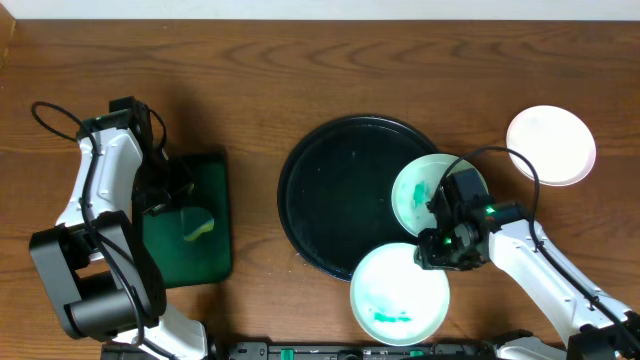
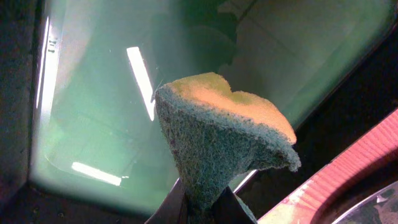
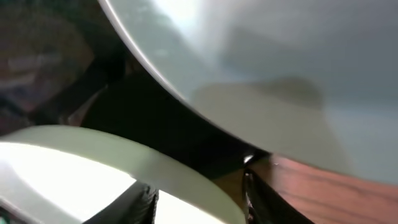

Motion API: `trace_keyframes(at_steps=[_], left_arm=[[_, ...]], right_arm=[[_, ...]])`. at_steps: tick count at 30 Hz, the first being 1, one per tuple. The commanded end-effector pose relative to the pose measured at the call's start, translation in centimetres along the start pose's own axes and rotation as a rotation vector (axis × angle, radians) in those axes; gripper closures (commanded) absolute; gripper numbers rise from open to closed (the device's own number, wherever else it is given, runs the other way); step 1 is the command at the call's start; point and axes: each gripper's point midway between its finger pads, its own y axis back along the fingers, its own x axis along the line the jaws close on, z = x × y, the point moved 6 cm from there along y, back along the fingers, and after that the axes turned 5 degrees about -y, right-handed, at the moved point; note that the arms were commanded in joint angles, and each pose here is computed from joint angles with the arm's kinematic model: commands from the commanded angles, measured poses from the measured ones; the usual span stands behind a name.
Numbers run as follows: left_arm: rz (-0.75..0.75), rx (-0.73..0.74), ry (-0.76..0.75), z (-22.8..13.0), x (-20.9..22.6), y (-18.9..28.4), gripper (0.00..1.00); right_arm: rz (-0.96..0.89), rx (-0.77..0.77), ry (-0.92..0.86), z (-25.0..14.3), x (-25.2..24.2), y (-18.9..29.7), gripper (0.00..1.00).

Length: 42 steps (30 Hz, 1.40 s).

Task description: Clean dirty plates on tray and stack at the side

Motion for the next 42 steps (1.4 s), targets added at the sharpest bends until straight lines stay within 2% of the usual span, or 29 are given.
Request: trace_keyframes(at_steps=[1,8,13,14,17,19,26,31,37,42], left_arm=[[0.007,0.027,-0.007,-0.2,0.2,-0.5,0.93],[0.007,0.028,-0.01,-0.2,0.2,-0.5,0.93],[0.007,0.028,-0.01,-0.2,0.2,-0.5,0.93],[0.007,0.028,-0.01,-0.2,0.2,-0.5,0.93],[0.007,0.028,-0.01,-0.2,0.2,-0.5,0.93],[0.007,0.028,-0.01,-0.2,0.2,-0.5,0.92],[0.007,0.028,-0.01,-0.2,0.2,-0.5,0.92],[0.007,0.028,-0.01,-0.2,0.2,-0.5,0.93],[0.007,0.026,-0.01,-0.2,0.2,-0.5,0.92],[0.007,0.025,-0.01,-0.2,0.2,-0.5,0.92]], right_arm=[[0.049,0.032,0.029,-0.7,0.6,-0.3,0.61],[0.068,0.046,0.012,-0.9,0.7,-0.4,0.65],[0.066,0.056,-0.007,-1.2,0.6,-0.5,0.73],[0.065,0.059,-0.014,-1.2,0.6,-0.5,0.76],[0.062,0.063,-0.021,-1.3,0.6,-0.5,0.92],[0.061,0.063,-0.024,-1.3,0.6,-0.5,0.99],[0.066,0.057,-0.029,-1.2,0.6,-0.5,0.99],[0.18,0.014,0.019,0.0,2.3,-0.1,0.98],[0.237,-0.079,0.125,2.3,5.1,2.3,0.99],[0.245,-0.216,0.159,4.9,7.6,4.0,0.99]])
